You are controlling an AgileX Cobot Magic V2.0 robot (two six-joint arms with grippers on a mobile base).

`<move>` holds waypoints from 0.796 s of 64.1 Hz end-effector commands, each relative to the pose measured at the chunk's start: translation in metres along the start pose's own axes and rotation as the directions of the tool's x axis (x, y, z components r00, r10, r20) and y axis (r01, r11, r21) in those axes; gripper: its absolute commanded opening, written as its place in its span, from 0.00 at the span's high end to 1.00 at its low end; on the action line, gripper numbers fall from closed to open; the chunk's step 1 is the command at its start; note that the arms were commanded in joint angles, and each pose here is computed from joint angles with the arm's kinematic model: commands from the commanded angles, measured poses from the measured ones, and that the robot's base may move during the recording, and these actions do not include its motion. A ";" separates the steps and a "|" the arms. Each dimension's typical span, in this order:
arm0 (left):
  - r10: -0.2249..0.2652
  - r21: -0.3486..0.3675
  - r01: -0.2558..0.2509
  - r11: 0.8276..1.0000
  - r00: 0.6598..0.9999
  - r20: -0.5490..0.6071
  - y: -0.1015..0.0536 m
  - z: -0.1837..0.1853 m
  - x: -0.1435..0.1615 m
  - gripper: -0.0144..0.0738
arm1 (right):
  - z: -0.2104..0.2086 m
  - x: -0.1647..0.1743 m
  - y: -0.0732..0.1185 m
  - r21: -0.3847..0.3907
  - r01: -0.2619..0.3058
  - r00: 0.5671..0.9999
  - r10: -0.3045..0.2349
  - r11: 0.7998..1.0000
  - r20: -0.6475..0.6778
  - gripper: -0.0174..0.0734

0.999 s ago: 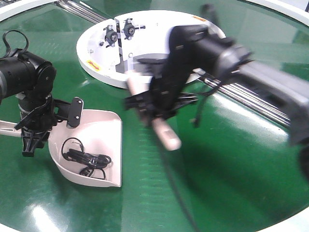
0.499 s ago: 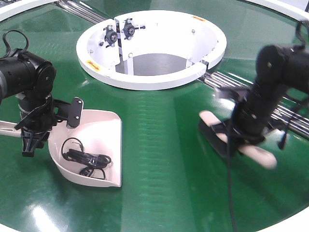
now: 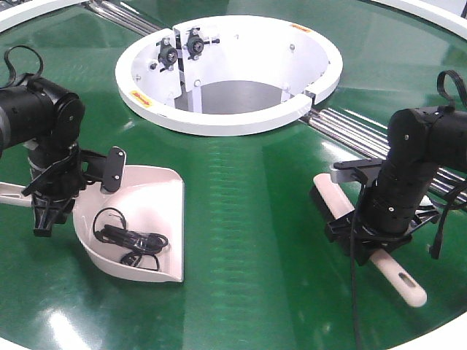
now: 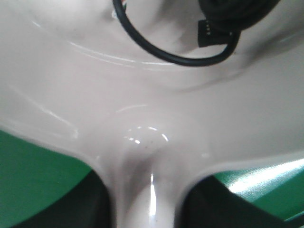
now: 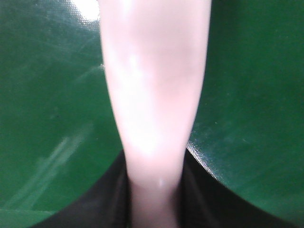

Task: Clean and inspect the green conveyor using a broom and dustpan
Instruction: 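Return the brush to its spot and open the right gripper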

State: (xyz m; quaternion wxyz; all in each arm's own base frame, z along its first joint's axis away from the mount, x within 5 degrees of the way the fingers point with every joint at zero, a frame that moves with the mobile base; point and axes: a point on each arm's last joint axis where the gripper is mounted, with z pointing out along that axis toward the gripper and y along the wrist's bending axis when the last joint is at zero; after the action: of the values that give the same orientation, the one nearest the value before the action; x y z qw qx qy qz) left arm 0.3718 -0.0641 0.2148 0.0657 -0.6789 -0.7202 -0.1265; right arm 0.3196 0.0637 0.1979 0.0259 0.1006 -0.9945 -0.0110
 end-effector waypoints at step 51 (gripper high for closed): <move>-0.007 -0.049 0.007 0.999 1.000 0.003 -0.002 -0.024 0.006 0.84 | -0.168 0.076 0.001 0.075 0.033 0.732 -0.075 0.997 0.677 0.26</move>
State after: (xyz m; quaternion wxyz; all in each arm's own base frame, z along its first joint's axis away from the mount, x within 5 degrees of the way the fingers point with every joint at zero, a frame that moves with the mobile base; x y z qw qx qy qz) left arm 0.3718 -0.0641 0.2148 0.0657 -0.6789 -0.7202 -0.1265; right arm 0.2693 0.0522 0.3326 -0.2517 0.1163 -0.9606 -0.0207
